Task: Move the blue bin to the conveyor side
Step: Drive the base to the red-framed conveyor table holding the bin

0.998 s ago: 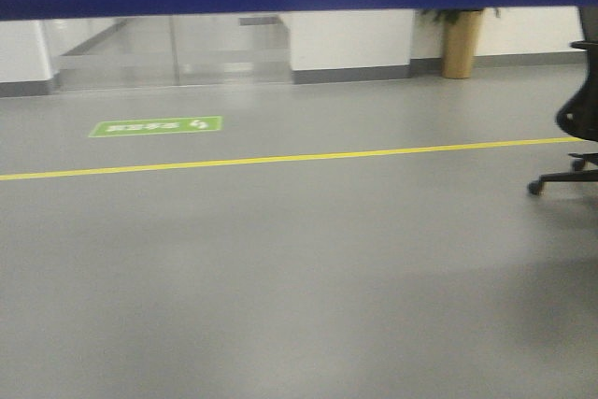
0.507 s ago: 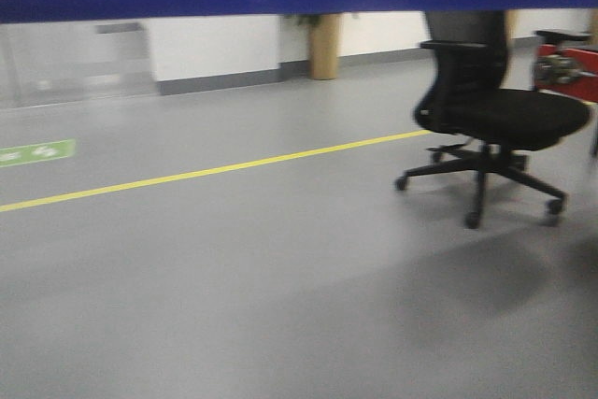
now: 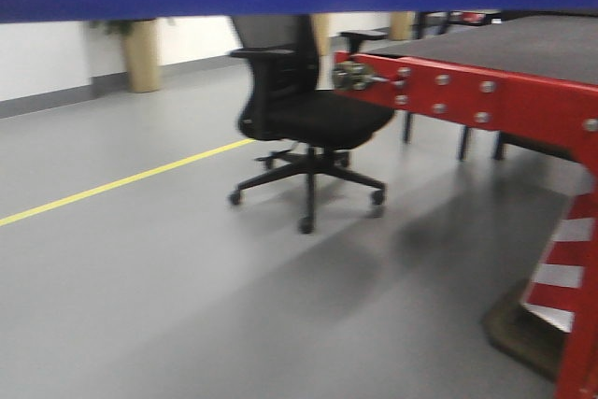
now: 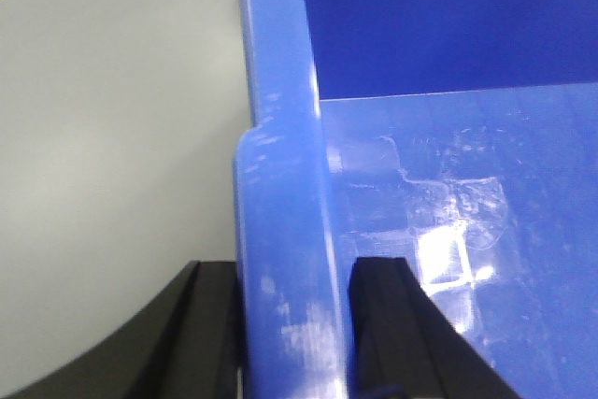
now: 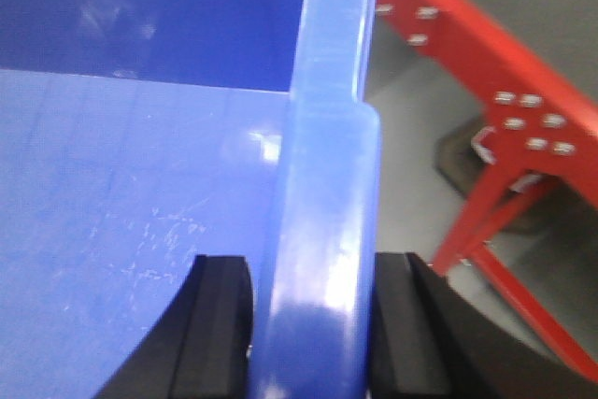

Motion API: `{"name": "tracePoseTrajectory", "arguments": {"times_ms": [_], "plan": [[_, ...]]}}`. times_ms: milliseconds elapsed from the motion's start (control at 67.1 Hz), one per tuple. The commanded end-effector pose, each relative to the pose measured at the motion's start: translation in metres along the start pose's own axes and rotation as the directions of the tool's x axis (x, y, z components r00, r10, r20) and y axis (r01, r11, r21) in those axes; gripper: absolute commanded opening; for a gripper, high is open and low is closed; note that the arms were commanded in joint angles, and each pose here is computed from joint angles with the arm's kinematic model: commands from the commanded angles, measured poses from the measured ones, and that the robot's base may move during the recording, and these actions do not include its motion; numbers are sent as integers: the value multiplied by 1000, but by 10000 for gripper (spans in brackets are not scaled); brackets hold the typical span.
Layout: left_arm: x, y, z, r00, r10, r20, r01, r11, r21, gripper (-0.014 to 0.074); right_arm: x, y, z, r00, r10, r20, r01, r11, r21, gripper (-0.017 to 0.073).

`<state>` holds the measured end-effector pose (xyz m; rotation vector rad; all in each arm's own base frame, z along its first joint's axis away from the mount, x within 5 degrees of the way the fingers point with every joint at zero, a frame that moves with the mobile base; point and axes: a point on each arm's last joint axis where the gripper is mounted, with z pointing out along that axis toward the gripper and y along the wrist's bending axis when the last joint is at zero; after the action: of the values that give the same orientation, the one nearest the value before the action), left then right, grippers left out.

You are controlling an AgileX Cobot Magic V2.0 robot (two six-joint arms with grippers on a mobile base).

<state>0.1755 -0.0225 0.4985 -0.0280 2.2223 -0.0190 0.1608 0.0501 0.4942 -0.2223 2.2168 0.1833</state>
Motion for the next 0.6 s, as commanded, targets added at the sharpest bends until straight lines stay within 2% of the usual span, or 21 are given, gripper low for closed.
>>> {"name": "tracePoseTrajectory", "arguments": {"times_ms": [0, 581], "plan": [[-10, 6, -14, 991, 24, 133, -19, 999, -43, -18, -9, -7, -13, 991, -49, 125, 41, 997, 68, -78], [-10, 6, -14, 991, 26, 134, -20, 999, -47, -18, -9, -7, -13, 991, -49, 125, 41, 997, 68, -78]]}}
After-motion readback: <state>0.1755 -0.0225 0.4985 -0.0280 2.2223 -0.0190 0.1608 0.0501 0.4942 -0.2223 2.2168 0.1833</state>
